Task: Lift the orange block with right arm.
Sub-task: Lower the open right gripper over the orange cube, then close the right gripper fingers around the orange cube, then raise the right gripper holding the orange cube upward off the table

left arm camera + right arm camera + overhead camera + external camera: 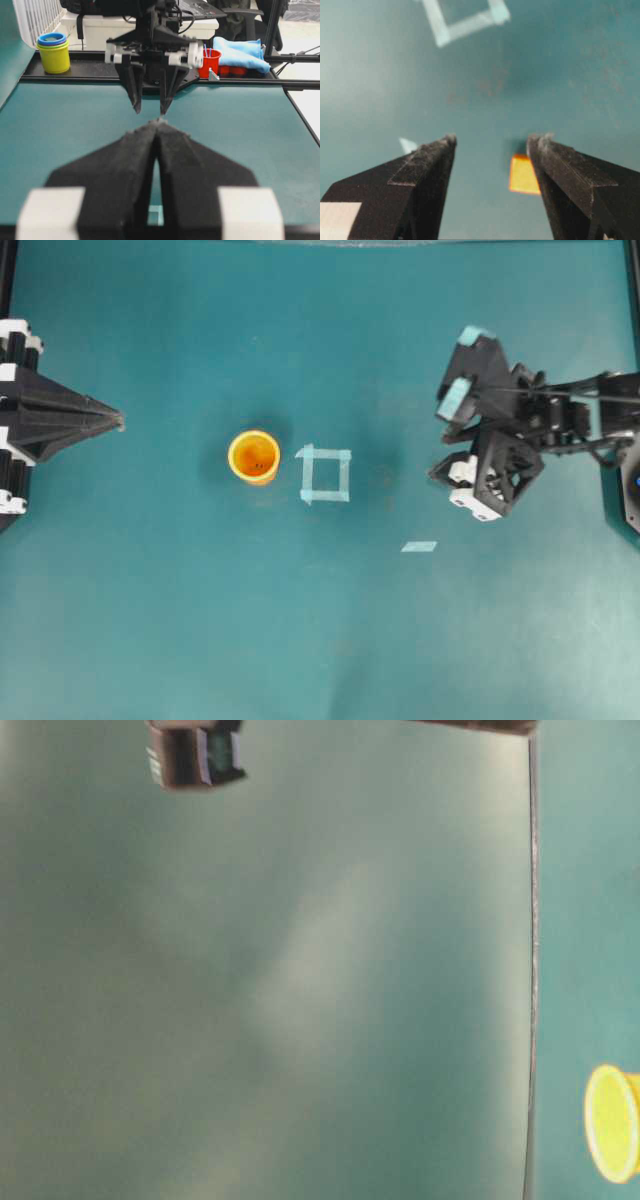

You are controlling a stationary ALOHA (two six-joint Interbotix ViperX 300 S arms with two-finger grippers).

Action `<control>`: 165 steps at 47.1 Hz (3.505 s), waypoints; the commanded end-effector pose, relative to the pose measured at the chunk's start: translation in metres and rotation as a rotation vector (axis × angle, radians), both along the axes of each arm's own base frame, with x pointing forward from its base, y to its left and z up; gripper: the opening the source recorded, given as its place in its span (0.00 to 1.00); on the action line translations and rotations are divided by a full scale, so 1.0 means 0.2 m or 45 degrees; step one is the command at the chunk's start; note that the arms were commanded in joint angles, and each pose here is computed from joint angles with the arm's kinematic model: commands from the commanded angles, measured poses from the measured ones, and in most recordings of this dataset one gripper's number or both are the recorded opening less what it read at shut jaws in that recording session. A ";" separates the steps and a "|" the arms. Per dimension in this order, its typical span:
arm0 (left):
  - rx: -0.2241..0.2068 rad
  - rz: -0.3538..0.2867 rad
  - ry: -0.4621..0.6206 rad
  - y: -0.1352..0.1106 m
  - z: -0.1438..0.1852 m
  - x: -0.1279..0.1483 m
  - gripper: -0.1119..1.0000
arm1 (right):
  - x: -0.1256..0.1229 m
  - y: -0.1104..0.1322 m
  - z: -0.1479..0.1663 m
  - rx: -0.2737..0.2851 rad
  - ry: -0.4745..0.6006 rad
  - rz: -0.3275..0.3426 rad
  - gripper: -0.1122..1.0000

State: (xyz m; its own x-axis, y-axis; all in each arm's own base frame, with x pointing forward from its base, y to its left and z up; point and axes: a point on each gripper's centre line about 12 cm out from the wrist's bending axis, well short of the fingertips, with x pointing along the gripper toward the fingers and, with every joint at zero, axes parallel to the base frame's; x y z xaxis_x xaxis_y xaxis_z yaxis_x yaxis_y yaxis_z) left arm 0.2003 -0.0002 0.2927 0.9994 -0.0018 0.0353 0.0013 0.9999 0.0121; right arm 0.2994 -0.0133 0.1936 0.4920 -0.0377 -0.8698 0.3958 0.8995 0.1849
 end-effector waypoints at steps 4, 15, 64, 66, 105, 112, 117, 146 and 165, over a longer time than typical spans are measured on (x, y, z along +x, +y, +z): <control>0.004 0.001 -0.023 0.00 0.05 0.01 0.10 | 0.04 -0.01 -0.01 -0.001 0.023 -0.006 0.68; 0.006 0.001 -0.021 0.00 0.05 0.01 0.10 | 0.03 -0.01 -0.12 -0.008 0.121 0.000 0.69; 0.006 0.000 0.008 0.00 0.03 0.01 0.10 | 0.01 -0.01 -0.45 -0.019 0.292 0.022 0.68; 0.008 0.002 0.008 0.00 0.03 0.01 0.10 | 0.01 -0.01 -0.45 -0.023 0.290 0.026 0.68; 0.008 0.027 0.000 0.02 0.04 0.01 0.10 | 0.04 -0.02 -0.23 -0.040 0.230 0.021 0.48; 0.004 0.027 -0.002 0.02 0.04 0.01 0.10 | 0.03 -0.02 -0.11 -0.043 0.230 0.012 0.48; 0.008 0.027 -0.002 0.02 0.04 0.01 0.10 | 0.03 -0.03 -0.01 -0.045 0.218 0.005 0.48; 0.004 0.027 -0.004 0.02 0.05 0.01 0.10 | 0.06 -0.04 0.42 -0.055 0.224 -0.024 0.48; 0.002 0.027 -0.004 0.02 0.05 0.01 0.10 | 0.05 -0.04 0.55 -0.047 0.259 -0.031 0.48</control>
